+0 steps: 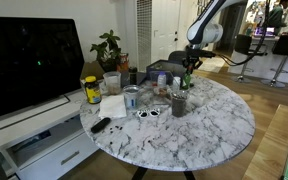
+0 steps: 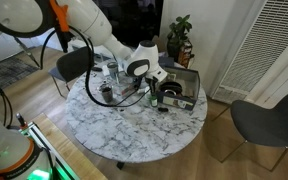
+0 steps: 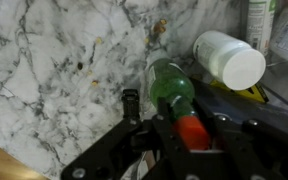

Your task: Remove the green bottle from the clear case and put it on the table

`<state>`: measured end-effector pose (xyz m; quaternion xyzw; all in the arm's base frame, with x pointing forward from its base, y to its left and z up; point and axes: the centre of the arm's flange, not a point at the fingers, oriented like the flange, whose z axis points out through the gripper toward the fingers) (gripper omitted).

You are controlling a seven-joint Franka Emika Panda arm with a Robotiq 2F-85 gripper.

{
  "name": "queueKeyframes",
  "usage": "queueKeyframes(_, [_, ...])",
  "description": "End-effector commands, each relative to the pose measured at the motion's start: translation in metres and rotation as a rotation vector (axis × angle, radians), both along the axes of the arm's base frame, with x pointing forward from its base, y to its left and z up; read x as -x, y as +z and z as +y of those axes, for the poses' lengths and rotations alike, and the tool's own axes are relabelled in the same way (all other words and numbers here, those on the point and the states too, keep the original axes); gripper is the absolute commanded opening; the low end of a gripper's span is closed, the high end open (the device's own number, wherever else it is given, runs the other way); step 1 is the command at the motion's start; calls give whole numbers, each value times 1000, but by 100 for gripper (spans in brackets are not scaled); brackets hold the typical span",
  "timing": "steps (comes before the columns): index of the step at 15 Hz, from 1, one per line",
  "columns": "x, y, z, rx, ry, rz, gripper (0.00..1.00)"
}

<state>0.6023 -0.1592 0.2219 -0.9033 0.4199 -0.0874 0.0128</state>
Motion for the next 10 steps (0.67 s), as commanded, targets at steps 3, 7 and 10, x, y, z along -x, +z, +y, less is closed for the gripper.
queueKeyframes(3, [-8,-1,-4,-27,10,41,55])
queueKeyframes(7, [-10,14,3,-20,46,16,78])
queueKeyframes(10, [-4,36,17,-43,154,6,99])
